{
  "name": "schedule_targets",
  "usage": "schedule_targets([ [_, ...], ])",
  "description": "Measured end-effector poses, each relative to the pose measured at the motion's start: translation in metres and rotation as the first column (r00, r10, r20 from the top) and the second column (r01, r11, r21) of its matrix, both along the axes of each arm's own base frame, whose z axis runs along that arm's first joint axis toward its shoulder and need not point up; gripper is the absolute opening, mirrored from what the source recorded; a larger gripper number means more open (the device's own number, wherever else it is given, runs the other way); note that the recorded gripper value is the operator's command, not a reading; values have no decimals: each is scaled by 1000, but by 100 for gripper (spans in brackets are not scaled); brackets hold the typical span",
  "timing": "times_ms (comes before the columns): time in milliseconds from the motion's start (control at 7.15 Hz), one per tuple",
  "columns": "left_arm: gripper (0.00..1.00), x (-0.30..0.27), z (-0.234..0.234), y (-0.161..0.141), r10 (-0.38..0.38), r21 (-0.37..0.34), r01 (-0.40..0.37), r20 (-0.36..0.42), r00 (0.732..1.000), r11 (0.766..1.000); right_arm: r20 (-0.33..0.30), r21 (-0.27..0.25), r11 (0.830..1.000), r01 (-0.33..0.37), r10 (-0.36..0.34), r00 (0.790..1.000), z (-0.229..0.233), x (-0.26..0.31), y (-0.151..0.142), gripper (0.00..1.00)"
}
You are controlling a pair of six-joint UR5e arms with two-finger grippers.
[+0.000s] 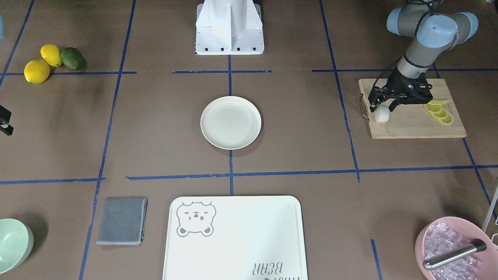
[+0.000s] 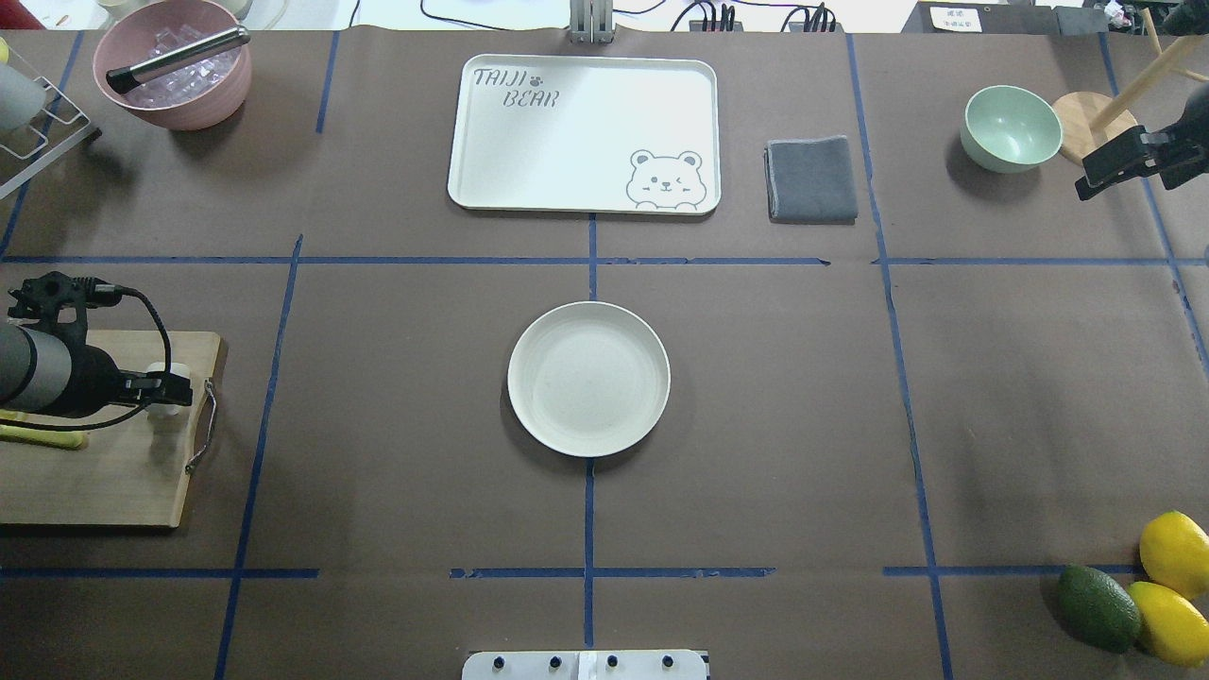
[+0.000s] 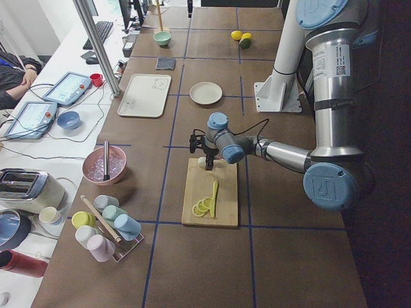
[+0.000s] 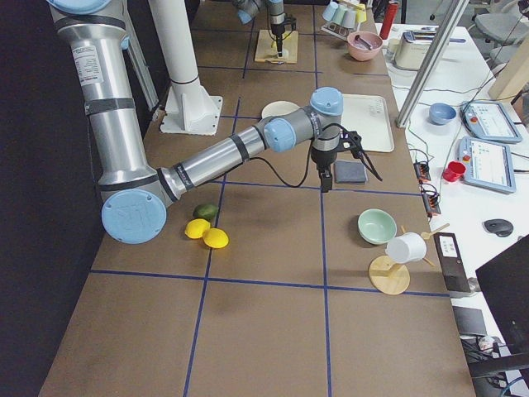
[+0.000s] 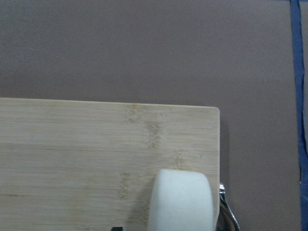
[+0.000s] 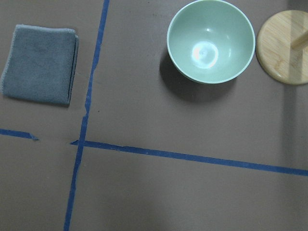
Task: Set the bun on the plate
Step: 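Close the left gripper on the white bun on the cutting board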
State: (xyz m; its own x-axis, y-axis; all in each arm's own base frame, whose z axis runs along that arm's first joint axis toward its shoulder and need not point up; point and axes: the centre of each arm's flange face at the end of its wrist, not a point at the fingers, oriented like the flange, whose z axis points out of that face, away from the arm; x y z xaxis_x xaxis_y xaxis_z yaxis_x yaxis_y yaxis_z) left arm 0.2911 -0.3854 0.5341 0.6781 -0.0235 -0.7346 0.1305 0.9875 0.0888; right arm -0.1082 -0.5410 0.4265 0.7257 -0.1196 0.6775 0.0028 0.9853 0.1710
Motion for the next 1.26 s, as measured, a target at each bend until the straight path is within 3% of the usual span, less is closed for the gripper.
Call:
schedule_targets([
  [699, 30, 0, 0, -1, -2, 2, 2, 1, 1000, 1000, -5, -9, 1000, 0, -1, 1000, 6, 0, 2, 100],
  [1259, 27, -7, -18, -3, -14, 17, 15, -17, 1000, 1000, -6, -15, 1000, -1, 0, 1000, 11, 2, 4, 100],
])
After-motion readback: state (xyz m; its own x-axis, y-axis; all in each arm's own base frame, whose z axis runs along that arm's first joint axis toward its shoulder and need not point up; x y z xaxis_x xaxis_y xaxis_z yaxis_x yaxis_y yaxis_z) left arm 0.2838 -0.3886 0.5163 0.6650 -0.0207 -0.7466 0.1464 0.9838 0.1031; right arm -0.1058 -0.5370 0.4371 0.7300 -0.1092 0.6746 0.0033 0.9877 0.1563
